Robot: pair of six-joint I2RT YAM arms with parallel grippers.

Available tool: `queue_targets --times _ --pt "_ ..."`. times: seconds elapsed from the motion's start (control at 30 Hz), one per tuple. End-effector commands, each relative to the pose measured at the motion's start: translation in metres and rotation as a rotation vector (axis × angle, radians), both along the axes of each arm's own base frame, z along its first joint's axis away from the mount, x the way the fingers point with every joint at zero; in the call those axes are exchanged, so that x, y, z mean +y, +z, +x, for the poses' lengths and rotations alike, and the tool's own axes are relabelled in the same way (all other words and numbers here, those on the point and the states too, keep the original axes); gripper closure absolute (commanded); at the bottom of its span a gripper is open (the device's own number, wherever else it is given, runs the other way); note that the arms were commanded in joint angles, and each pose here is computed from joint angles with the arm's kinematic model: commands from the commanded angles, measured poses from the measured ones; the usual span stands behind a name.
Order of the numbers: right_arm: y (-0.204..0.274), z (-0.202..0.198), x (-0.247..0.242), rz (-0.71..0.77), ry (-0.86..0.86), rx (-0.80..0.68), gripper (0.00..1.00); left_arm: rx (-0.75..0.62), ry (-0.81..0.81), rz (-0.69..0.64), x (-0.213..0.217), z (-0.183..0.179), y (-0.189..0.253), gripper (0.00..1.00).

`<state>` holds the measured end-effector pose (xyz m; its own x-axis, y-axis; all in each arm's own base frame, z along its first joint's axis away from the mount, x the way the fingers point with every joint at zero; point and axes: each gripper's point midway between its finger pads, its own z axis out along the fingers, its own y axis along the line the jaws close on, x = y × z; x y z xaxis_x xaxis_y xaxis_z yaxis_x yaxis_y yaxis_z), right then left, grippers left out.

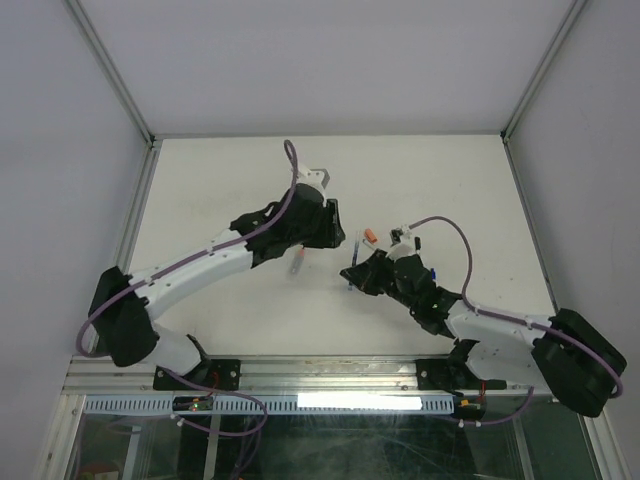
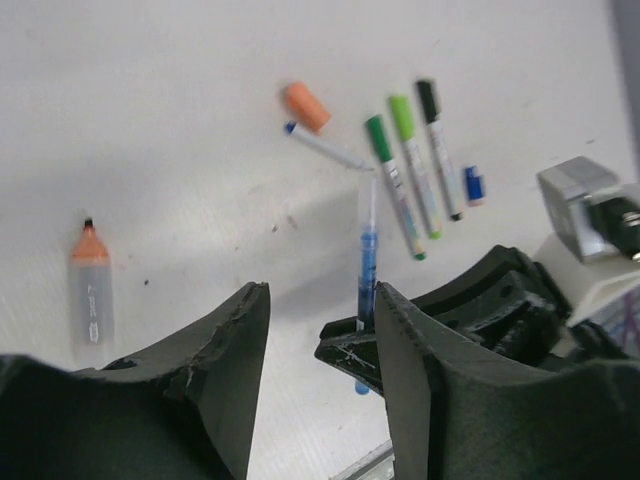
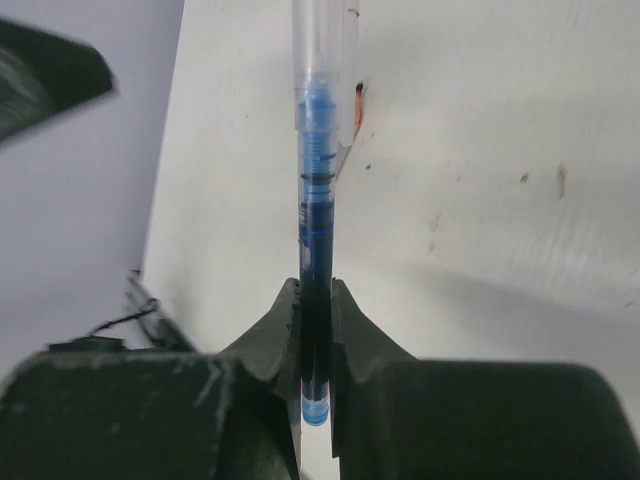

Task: Insert the pens into the pen caps
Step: Insert the pen cap onto the pen, then press the pen cap onto the pen.

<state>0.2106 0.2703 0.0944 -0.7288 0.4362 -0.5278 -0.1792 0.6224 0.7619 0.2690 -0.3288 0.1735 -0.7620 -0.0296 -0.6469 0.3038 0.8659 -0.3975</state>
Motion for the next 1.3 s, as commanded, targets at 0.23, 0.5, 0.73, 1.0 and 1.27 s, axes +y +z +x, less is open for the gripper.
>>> queue_targets --times 0.23,0.5,0.73,1.0,1.27 --pt "0.111 -0.001 -0.026 -0.251 0.184 -0.562 1.00 -0.540 -0.049 -0.424 0.011 0.003 0.199 0.36" --pt "0.184 -0.023 -0.025 -0.086 0.215 -0.717 1.00 -0.610 -0.163 -0.551 0.000 -0.017 0.243 0.19" --pt "0.221 -0.029 -0.014 -0.020 0.263 -0.769 1.00 -0.613 -0.331 -0.634 -0.019 -0.041 0.256 0.17" --pt "0.244 -0.034 -0.007 0.028 0.292 -0.800 1.00 -0.580 -0.376 -0.636 -0.028 -0.044 0.246 0.24" --pt "0.245 -0.037 -0.007 0.028 0.308 -0.786 1.00 -0.576 -0.383 -0.642 -0.032 -0.042 0.248 0.34"
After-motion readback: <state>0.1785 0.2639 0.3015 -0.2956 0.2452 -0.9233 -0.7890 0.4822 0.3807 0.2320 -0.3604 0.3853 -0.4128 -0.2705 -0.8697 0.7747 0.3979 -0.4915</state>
